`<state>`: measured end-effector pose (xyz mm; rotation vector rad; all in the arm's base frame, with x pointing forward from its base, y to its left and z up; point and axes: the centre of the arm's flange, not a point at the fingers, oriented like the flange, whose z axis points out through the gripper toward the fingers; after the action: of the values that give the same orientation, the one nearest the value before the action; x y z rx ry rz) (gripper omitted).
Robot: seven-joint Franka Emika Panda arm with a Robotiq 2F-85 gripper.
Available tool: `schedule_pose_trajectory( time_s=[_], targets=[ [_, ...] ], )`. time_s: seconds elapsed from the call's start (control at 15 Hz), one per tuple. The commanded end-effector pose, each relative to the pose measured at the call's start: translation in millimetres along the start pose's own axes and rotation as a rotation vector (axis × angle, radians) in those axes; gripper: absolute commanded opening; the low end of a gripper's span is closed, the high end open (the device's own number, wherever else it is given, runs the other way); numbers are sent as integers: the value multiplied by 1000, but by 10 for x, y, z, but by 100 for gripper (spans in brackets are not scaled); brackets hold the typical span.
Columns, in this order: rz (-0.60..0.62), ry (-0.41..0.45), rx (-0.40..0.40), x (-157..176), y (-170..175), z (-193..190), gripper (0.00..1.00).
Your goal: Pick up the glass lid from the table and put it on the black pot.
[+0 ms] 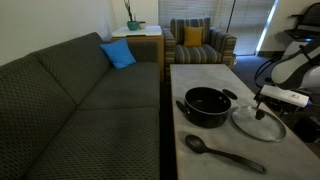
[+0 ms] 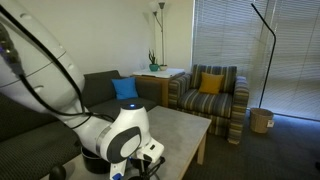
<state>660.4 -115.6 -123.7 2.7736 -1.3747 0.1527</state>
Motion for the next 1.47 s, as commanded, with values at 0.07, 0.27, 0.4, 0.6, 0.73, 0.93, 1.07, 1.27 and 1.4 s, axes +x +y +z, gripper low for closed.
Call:
schedule_pose_trajectory(
  time_s=[0.07,0.27,0.4,0.6,0.73,0.93,1.07,1.27,1.4],
  targets=[
    [-95,-72,65,201,-240,318,100],
    [-142,-101,69,158,-344,338,100],
    [-163,-125,55,99,-417,392,100],
    [-176,-160,26,29,-462,469,100],
    [-177,-174,15,0,-466,488,100],
    [-181,-185,7,-27,-470,509,79],
    [-183,-186,3,-34,-474,515,61],
    [-187,-184,1,-41,-480,518,39],
    [-188,-182,-2,-43,-483,519,25]
  ],
)
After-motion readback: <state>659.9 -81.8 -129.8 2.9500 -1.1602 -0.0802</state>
